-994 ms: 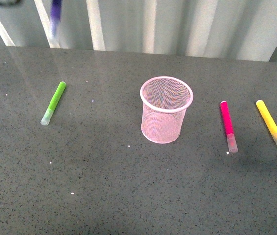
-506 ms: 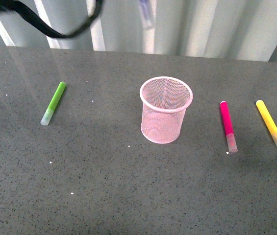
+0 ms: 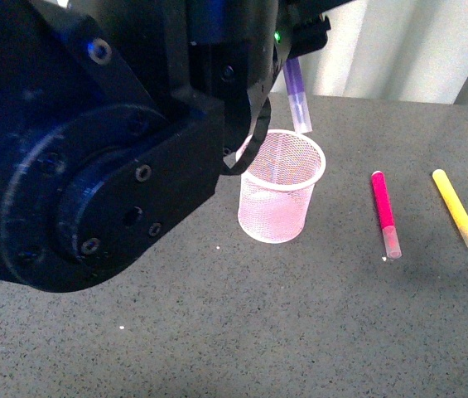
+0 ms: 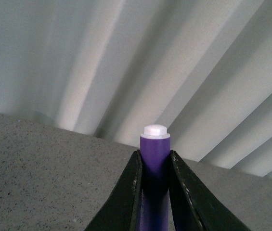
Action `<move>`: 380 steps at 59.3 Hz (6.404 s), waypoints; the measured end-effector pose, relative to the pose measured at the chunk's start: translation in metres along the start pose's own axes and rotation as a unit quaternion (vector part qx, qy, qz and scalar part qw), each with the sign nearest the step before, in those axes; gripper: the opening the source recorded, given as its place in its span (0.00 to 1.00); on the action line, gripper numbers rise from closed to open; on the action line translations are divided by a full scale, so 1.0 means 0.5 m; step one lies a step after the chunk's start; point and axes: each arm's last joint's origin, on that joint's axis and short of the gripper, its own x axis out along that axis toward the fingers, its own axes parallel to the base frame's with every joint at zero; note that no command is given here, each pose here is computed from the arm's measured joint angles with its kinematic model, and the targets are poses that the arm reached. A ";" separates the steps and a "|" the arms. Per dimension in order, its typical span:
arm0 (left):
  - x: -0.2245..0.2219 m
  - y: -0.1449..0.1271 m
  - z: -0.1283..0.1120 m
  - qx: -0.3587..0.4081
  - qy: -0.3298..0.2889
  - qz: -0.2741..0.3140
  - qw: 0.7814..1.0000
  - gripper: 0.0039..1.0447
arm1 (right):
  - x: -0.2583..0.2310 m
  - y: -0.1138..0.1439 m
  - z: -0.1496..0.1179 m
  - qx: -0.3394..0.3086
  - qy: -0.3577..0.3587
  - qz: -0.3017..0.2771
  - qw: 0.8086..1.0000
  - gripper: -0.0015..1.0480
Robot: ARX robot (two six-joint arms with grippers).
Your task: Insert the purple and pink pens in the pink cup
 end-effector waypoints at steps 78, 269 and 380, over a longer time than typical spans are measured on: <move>-0.099 0.083 0.214 0.044 0.095 -0.072 0.992 0.94 | 0.000 0.000 0.000 0.000 0.000 0.000 1.000 0.93; -0.577 0.274 0.202 0.222 -0.027 0.125 0.967 0.78 | 0.027 -0.016 0.043 0.065 0.086 -0.097 0.989 0.93; -0.577 0.274 0.202 0.223 -0.028 0.125 0.966 0.94 | 0.634 0.177 -0.244 0.038 0.512 0.011 0.858 0.93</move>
